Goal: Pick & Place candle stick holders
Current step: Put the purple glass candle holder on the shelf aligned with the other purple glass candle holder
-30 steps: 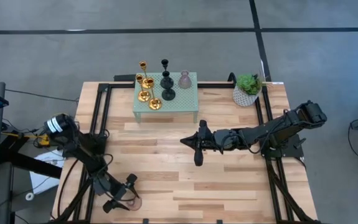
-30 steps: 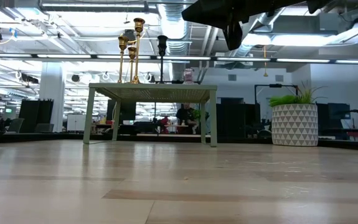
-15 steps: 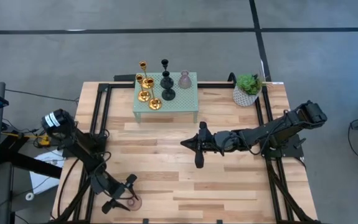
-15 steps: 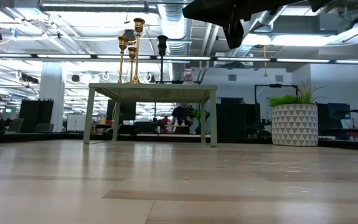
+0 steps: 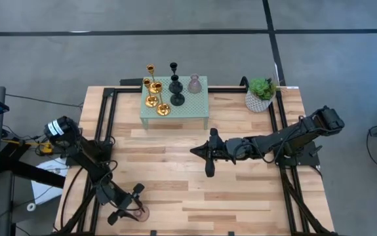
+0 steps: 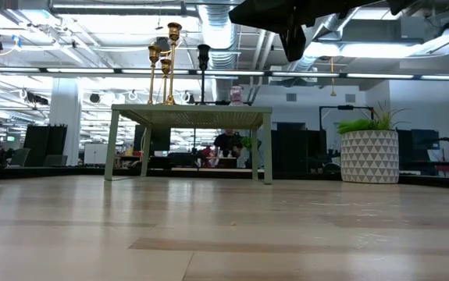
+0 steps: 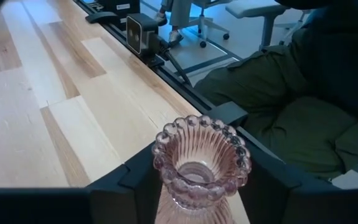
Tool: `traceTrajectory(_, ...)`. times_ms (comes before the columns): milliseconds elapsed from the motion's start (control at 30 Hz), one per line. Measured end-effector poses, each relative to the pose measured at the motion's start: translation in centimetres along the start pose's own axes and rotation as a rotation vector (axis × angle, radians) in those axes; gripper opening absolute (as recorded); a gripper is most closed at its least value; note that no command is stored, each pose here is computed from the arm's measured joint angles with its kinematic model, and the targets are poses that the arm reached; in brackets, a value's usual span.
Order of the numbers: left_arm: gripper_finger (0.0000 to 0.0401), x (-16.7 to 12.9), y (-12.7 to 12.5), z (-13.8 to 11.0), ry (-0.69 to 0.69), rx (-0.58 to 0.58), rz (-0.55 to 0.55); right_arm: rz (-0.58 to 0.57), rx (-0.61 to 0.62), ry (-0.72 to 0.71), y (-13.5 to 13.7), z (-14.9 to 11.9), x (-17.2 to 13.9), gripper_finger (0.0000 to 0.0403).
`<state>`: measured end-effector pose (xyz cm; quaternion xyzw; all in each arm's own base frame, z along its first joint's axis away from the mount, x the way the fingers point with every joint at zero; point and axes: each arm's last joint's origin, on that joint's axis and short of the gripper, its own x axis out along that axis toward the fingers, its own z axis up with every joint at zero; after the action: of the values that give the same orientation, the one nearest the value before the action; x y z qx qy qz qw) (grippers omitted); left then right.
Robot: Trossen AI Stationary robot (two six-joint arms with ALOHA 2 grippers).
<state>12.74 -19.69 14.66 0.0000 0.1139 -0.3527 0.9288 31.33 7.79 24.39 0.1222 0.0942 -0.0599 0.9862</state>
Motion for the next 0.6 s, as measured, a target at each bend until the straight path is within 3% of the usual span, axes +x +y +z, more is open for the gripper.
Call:
traceTrajectory(267,0.0142,0.0,0.1,0.0,-0.004,-0.008,0.02,0.0,0.0,0.0,0.0,0.0,0.0,0.0)
traceTrajectory(600,0.0141,-0.2,0.6,0.5,-0.053,-0.035,0.195,0.035,-0.05,0.005,1.1,-0.3,-0.5,0.0)
